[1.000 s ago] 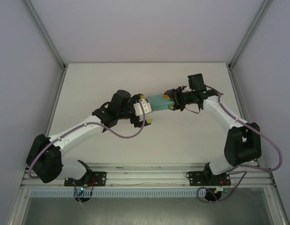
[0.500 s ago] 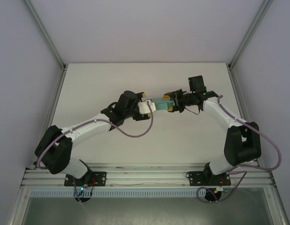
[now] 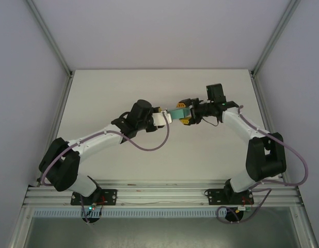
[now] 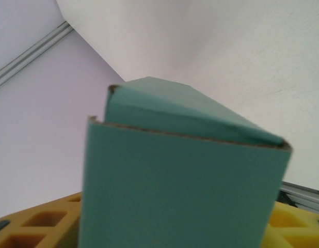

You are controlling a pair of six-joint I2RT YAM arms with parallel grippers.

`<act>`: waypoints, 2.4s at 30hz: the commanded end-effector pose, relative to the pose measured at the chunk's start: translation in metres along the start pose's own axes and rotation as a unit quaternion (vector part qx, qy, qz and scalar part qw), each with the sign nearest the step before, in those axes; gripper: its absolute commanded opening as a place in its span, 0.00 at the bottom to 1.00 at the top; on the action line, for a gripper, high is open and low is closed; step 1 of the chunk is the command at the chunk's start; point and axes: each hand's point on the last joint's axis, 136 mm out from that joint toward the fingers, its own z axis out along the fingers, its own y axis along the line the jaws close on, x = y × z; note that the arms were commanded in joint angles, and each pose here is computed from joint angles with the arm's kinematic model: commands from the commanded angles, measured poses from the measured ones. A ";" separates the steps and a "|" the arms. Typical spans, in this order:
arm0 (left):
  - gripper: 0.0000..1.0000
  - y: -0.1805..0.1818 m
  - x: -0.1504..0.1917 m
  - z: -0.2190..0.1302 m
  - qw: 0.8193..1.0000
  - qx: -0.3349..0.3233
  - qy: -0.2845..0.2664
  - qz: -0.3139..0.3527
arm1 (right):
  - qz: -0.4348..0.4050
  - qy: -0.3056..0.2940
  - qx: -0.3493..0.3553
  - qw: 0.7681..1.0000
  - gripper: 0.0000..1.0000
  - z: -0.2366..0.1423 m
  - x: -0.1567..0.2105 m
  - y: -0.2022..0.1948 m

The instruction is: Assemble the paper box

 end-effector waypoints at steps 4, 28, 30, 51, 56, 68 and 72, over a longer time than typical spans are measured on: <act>0.43 0.004 -0.003 -0.014 1.000 0.012 0.018 0.020 | -0.035 -0.054 -0.017 0.998 1.00 -0.021 -0.013 0.004; 0.45 -0.070 0.054 -0.006 0.940 0.286 0.187 -0.004 | -0.655 -0.331 0.049 0.678 0.98 -0.133 -0.003 0.023; 0.44 -0.069 0.058 0.002 0.933 0.301 0.197 -0.027 | -0.661 -0.301 0.073 0.684 0.97 -0.123 -0.005 0.009; 0.55 -0.073 0.062 0.019 0.915 0.337 0.207 -0.078 | -0.760 -0.042 0.243 0.601 0.60 -0.013 -0.027 -0.048; 0.56 -0.072 0.061 0.019 0.914 0.339 0.210 -0.081 | -0.757 -0.024 0.253 0.602 0.41 -0.002 -0.032 -0.047; 0.58 -0.067 0.058 0.026 0.917 0.322 0.211 -0.101 | -0.679 -0.088 0.242 0.688 0.08 0.007 -0.020 -0.030; 0.58 -0.065 0.058 0.026 0.919 0.318 0.211 -0.100 | -0.612 -0.115 0.240 0.745 0.07 0.012 -0.017 -0.035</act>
